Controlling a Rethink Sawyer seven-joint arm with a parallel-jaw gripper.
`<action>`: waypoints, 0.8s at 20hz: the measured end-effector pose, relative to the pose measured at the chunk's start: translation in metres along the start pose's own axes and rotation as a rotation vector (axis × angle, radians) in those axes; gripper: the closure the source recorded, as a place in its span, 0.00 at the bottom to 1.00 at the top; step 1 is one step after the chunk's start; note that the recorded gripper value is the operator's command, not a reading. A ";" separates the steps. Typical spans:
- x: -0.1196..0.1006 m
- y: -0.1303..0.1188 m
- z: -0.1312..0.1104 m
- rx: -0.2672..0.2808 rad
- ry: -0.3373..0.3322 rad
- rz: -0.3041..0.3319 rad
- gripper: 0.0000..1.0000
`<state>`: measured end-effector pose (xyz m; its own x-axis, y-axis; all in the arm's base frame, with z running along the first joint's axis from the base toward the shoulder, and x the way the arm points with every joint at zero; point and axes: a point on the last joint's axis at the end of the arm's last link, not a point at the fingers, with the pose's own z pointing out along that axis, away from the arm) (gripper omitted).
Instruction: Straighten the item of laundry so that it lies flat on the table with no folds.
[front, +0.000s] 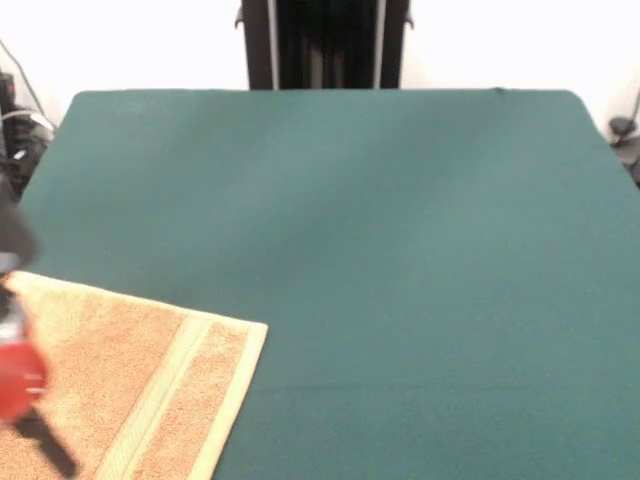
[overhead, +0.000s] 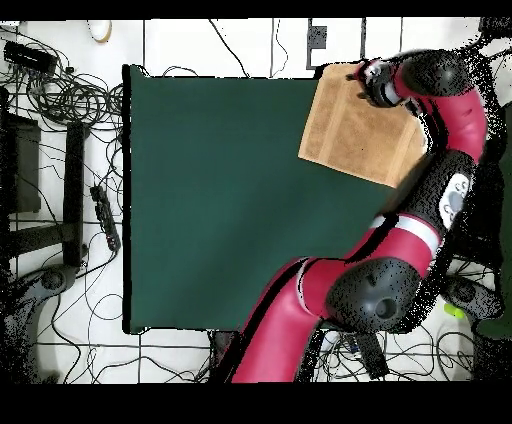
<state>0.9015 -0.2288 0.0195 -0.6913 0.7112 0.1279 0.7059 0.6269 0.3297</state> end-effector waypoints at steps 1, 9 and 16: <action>-0.007 -0.010 0.001 -0.006 -0.012 0.013 0.00; 0.010 -0.001 0.064 0.022 -0.083 -0.012 0.00; 0.040 0.046 0.088 0.041 -0.113 -0.094 0.00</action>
<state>0.9198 -0.1439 -0.0424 -0.7345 0.6785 -0.0086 0.6461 0.7032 0.2968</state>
